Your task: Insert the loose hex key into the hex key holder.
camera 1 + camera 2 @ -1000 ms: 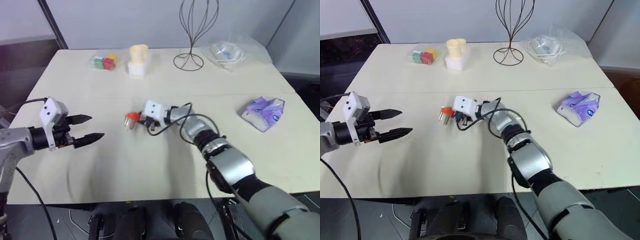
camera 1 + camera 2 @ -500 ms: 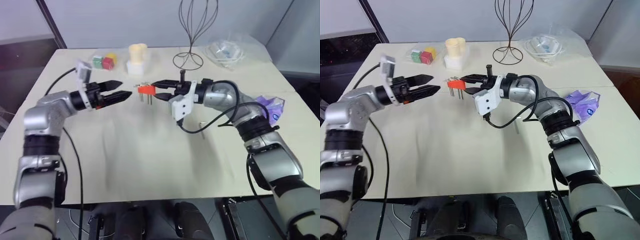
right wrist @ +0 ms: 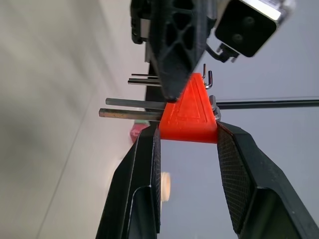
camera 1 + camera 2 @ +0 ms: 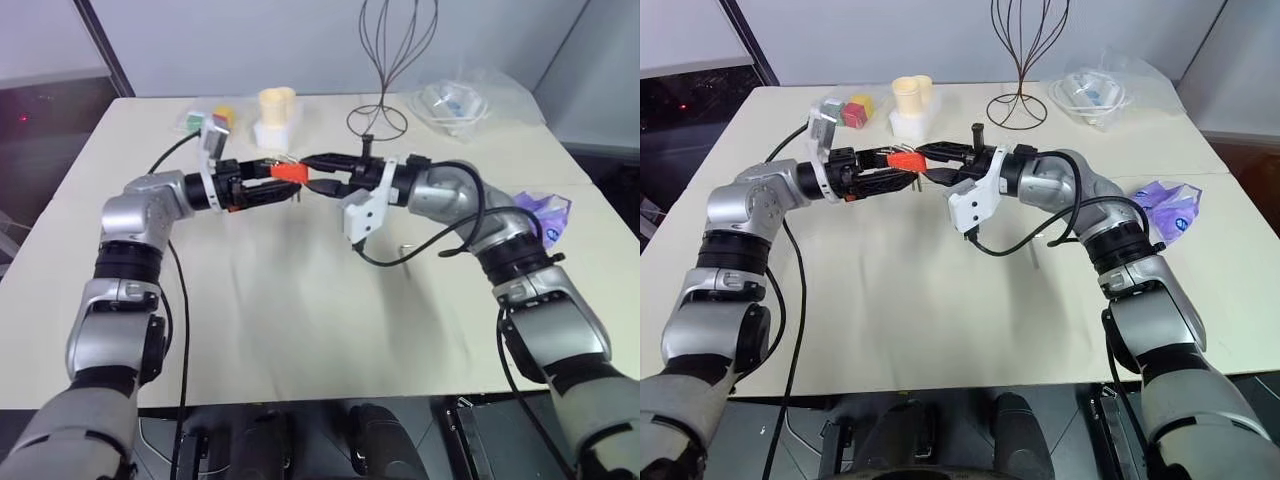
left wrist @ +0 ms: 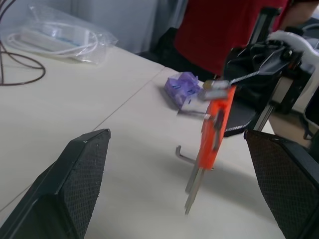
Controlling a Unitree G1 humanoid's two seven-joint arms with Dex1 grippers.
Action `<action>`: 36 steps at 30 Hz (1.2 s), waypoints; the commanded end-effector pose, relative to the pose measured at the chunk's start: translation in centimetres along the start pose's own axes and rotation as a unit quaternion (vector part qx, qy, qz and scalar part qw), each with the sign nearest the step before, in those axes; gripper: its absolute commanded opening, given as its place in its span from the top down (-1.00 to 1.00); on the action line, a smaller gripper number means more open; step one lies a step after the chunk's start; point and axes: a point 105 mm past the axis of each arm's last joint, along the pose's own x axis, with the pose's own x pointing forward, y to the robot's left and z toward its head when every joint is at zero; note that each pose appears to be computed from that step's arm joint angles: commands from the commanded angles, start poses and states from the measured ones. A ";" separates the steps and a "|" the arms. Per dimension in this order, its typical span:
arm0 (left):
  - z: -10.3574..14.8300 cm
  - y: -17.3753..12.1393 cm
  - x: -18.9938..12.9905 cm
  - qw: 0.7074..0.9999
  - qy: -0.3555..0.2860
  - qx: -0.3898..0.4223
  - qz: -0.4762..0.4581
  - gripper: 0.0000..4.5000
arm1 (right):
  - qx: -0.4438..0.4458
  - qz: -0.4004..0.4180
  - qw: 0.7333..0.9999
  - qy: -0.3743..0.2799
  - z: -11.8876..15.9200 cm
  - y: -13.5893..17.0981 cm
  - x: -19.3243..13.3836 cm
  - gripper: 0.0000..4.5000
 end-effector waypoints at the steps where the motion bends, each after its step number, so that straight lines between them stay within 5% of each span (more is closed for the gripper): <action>1: 1.7 -0.3 0.2 0.999 -0.014 0.027 -0.010 -1.00 | -0.013 -0.017 1.000 -0.012 0.8 -1.2 0.0 0.55; 7: 1.6 -0.6 0.6 0.999 -0.018 0.027 -0.021 -0.89 | -0.006 -0.008 1.000 -0.011 0.9 -0.6 0.1 0.55; 9: 1.4 -0.7 0.7 0.999 -0.015 0.026 -0.024 -0.59 | -0.005 -0.010 1.000 -0.012 0.9 -0.7 0.1 0.55; 16: 1.0 -0.9 0.6 0.999 -0.007 0.026 -0.028 0.96 | -0.009 -0.014 1.000 -0.013 1.1 -1.0 0.2 0.55; 24: 0.6 -0.7 0.5 0.999 0.004 0.033 -0.020 0.99 | -0.012 -0.017 1.000 -0.018 1.4 -1.1 0.2 0.55; 31: 0.4 -0.7 0.1 0.999 0.007 0.037 -0.011 1.00 | 0.005 -0.009 1.000 -0.017 1.4 -1.0 -0.2 -0.99; 36: 0.0 -0.8 -1.2 0.998 0.026 0.054 0.002 1.00 | 0.079 0.029 0.994 0.070 -1.5 1.1 -2.8 -0.99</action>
